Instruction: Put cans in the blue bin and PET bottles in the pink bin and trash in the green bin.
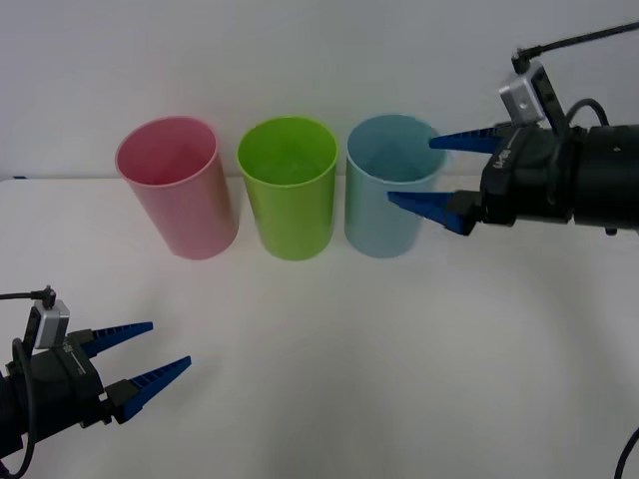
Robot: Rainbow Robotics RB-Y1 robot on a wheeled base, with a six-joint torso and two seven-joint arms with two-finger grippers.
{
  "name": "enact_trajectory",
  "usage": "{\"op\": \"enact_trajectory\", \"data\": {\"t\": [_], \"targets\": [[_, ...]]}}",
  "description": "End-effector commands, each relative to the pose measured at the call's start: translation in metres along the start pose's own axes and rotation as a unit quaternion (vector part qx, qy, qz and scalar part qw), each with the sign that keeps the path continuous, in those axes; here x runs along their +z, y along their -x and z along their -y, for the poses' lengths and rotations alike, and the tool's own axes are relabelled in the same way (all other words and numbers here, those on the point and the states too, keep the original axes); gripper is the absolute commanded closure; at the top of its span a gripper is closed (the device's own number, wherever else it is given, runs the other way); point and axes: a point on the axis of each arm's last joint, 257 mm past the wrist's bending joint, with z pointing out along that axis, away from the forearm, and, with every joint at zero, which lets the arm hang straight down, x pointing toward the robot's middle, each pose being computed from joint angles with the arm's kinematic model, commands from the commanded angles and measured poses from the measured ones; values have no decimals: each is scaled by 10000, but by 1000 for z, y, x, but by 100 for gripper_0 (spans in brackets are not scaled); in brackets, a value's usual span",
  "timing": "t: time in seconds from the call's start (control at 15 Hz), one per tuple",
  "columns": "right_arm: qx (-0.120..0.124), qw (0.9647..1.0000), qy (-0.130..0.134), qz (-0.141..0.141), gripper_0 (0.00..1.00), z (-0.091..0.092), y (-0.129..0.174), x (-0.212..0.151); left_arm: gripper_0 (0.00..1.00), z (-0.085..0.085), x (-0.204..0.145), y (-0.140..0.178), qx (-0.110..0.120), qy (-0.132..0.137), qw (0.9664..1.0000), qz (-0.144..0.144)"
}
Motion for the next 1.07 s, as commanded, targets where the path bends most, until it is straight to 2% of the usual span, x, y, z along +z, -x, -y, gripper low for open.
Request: {"op": "enact_trajectory", "data": {"t": [0.07, 0.33, 0.47, 0.6, 0.73, 1.07], "targets": [[-159, 9999, 11, -26, 0, -4, -43, -23, 0, 0, 0, 0, 0, 0, 10000, 0], [-443, 9989, -4, -144, 0, -15, -94, -47, 0, 0, 0, 0, 0, 0, 10000, 0], [-579, 9981, 24, -231, 0, -20, -111, -56, 0, 0, 0, 0, 0, 0, 10000, 0], [-602, 9976, 83, -334, 0, -24, -129, -68, 0, 0, 0, 0, 0, 0, 10000, 0], [-719, 9965, 41, -424, 0, -26, -142, -78, 0, 0, 0, 0, 0, 0, 10000, 0], [-626, 9937, 214, -905, 0, -38, -176, -107, 0, 0, 0, 0, 0, 0, 10000, 0]]}}
